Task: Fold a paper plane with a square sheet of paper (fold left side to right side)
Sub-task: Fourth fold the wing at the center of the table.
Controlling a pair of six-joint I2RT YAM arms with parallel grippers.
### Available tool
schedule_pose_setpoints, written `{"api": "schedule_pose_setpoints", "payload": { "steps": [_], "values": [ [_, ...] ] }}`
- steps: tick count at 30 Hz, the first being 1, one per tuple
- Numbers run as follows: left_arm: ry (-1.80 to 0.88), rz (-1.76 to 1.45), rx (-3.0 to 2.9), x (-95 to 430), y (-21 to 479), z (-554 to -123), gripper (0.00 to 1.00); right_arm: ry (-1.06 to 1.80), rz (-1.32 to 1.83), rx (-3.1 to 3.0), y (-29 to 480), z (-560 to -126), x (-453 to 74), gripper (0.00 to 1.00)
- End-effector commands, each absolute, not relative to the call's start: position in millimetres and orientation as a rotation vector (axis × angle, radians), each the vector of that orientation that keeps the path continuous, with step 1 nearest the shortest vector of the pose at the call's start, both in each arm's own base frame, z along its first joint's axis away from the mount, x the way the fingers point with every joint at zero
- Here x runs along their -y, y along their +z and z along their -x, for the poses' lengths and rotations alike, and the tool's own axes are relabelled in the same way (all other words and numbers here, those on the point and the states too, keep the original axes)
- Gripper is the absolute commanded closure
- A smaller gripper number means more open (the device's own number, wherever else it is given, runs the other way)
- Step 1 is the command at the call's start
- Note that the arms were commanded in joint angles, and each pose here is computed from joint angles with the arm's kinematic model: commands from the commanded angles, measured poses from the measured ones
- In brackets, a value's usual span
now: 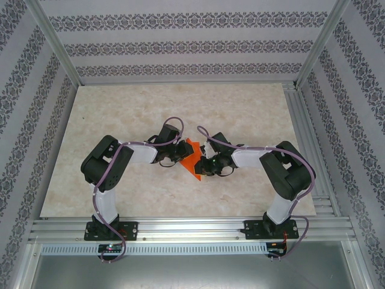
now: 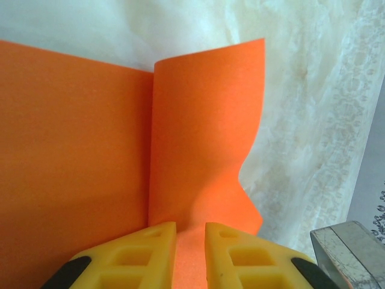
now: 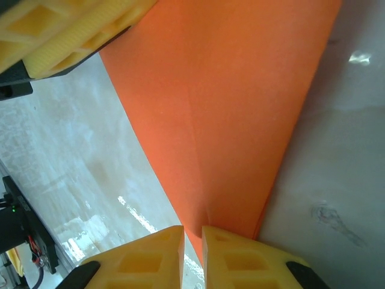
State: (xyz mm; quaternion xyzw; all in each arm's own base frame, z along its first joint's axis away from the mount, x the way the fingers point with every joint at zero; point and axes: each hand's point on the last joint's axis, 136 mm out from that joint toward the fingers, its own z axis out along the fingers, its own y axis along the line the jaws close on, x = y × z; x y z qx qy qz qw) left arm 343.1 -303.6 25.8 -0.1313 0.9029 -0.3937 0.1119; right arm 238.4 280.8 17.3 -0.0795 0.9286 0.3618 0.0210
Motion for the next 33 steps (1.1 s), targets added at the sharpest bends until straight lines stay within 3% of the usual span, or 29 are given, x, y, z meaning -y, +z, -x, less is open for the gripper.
{"api": "schedule_pose_setpoints", "payload": {
  "steps": [1, 17, 28, 33],
  "values": [
    [-1.092, 0.381, -2.691, 296.8, 10.9, -336.5, 0.78, 1.115, 0.292, -2.855, 20.2, -246.6, -280.6, 0.84],
    [-1.09, 0.366, -2.69, 296.5, 13.0, -337.4, 0.78, 0.984, 0.297, -2.97, -0.9, -235.5, -263.5, 0.84],
    [-1.182, 0.24, -2.549, 297.3, 86.7, -349.2, 0.7, 0.951, 0.247, -3.034, -18.0, -226.9, -254.9, 0.86],
    [-1.235, 0.194, -2.542, 305.2, 99.8, -341.7, 0.73, 0.955, 0.259, -3.022, -15.0, -228.6, -256.3, 0.87]
  ]
}}
